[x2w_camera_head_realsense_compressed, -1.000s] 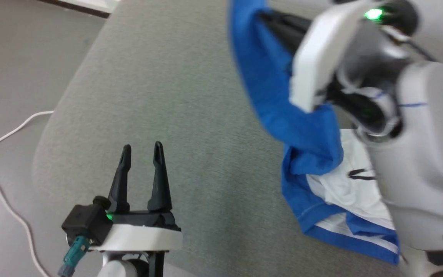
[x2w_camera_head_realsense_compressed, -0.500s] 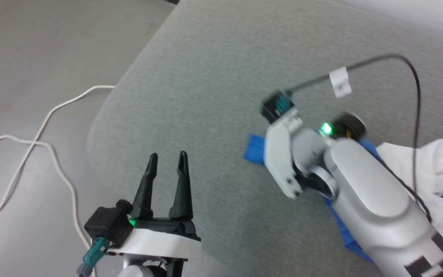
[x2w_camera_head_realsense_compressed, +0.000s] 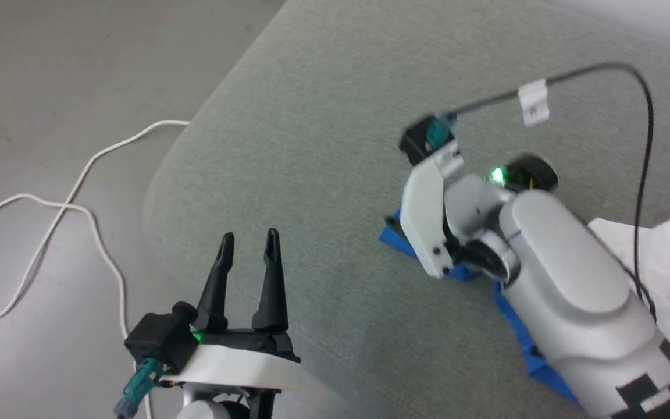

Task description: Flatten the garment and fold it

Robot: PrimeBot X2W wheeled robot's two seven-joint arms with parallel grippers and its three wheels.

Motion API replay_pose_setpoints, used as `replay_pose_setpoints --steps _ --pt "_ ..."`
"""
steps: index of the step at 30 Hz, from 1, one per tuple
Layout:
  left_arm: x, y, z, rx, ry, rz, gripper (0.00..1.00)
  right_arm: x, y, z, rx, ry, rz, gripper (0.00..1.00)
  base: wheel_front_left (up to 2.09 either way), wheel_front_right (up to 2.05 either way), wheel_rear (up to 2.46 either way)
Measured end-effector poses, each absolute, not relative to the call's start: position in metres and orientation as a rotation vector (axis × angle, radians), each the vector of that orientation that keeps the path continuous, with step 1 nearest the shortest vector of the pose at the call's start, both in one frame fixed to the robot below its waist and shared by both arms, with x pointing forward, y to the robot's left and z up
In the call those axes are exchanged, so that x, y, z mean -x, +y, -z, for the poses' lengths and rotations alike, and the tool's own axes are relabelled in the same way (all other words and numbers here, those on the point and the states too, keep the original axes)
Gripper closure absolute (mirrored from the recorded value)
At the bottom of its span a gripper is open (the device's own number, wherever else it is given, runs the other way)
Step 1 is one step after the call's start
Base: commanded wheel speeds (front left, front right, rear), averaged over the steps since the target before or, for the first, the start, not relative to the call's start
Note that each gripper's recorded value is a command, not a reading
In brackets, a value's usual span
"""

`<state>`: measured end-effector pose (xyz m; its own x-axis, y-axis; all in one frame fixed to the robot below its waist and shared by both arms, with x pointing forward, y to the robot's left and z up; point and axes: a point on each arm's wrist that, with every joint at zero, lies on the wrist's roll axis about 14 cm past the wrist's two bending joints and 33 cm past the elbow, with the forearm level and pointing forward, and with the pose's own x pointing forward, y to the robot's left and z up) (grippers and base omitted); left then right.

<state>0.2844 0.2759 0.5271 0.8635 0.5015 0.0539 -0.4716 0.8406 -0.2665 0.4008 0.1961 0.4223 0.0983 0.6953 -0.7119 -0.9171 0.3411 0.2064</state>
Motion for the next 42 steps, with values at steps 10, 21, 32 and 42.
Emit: replay_pose_setpoints --steps 10,21,32,42 --pt "-0.312 0.26 -0.533 0.219 -0.146 -0.41 0.0 -0.481 0.151 -0.566 0.018 0.388 -1.09 0.0 0.0 0.0 0.0" --pt "-0.35 0.223 -0.529 0.224 -0.14 -0.249 0.0 -0.518 -0.067 -0.606 -0.103 -0.003 -0.517 0.0 0.0 0.0 0.0" --pt "-0.381 0.188 -0.512 0.241 -0.095 -0.135 0.0 -0.46 -0.172 -0.491 -0.05 0.266 -0.188 0.0 0.0 0.0 0.0" --pt "-0.393 0.181 -0.499 0.249 -0.056 -0.119 0.0 -0.425 -0.197 -0.379 0.114 0.748 -0.223 0.0 0.0 0.0 0.0"
